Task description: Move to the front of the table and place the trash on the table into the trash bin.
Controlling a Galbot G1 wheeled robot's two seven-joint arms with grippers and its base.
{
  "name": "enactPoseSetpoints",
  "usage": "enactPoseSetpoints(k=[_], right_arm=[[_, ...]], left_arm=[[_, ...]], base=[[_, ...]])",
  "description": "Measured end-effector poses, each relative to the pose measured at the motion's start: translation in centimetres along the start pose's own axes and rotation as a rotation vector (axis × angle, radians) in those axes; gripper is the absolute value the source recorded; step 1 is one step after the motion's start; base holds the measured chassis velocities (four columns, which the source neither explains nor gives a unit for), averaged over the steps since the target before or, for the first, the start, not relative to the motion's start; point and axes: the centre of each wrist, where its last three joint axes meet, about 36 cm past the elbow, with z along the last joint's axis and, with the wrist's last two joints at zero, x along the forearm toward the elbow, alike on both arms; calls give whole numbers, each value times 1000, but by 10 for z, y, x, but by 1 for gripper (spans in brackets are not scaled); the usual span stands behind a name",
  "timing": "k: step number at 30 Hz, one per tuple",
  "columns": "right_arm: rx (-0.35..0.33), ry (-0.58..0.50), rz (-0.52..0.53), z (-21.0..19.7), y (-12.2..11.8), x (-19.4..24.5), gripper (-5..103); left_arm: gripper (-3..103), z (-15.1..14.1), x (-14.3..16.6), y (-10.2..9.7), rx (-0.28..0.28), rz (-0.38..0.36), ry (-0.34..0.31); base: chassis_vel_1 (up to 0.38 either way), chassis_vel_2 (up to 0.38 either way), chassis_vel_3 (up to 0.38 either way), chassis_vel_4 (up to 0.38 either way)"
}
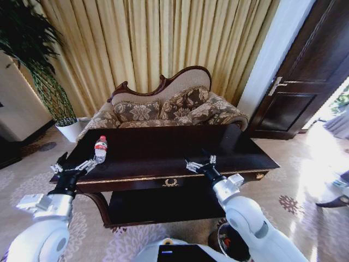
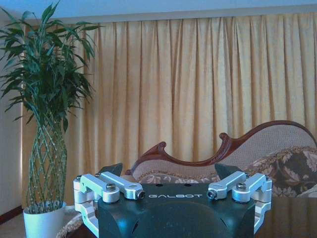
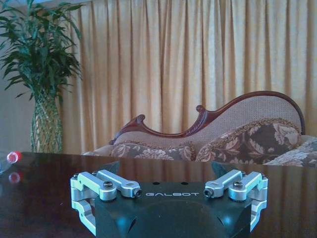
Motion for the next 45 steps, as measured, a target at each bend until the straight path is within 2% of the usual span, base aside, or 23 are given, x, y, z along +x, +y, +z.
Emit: enactPoseSetpoints(k=[3, 7, 8, 9, 10, 14, 16, 19, 21, 24, 26, 28, 34, 37, 45], right_arm=[[2, 3, 16, -3, -2, -2, 100], [5, 8, 45, -5, -8, -7, 100], [5, 10, 52, -5, -9, -8, 100], [1, 17, 61, -5, -11, -10, 100], [1, 17, 61, -5, -11, -10, 100], [-11, 36, 68, -3, -14, -15, 100], [-11, 40, 69, -3, -15, -16, 100], [-10, 50, 74, -1, -18, -19, 100], [-10, 51, 75, -1, -19, -19, 100], [-9, 60, 81, 1, -22, -23, 100], [-9, 63, 82, 2, -23, -23, 100], [-12, 73, 85, 6, -23, -25, 100], [-14, 92, 92, 14, -25, -28, 100], [-16, 103, 92, 18, -25, -31, 100], [-17, 110, 91, 21, -26, -36, 100]], left_arm=[[100, -5, -9, 3, -4, -10, 1], [100, -18, -21, 3, 28, -35, 33], [100, -23, -24, 2, 35, -47, 57], [100, -32, -29, -1, 36, -71, 111], [100, -32, -29, -1, 36, -71, 111], [100, -54, -49, -1, 35, -84, 248], [100, -58, -57, 1, 25, -74, 267], [100, -69, -79, 10, 0, -16, 303], [100, -71, -82, 11, -1, -4, 309], [100, -81, -94, 19, -15, 83, 382], [100, -81, -96, 20, -18, 89, 393], [100, -79, -101, 23, -22, 91, 442], [100, -72, -109, 30, -9, 62, 472], [100, -67, -122, 40, 1, 26, 491], [100, -61, -135, 46, 16, -23, 528]], base=[[0, 0, 0, 0], [0, 0, 0, 0], [0, 0, 0, 0], [0, 0, 0, 0], [0, 0, 0, 0], [0, 0, 0, 0], [0, 0, 0, 0], [0, 0, 0, 0], [0, 0, 0, 0], [0, 0, 0, 0], [0, 0, 0, 0], [0, 0, 0, 0], [0, 0, 0, 0], [0, 0, 0, 0], [0, 0, 0, 0]])
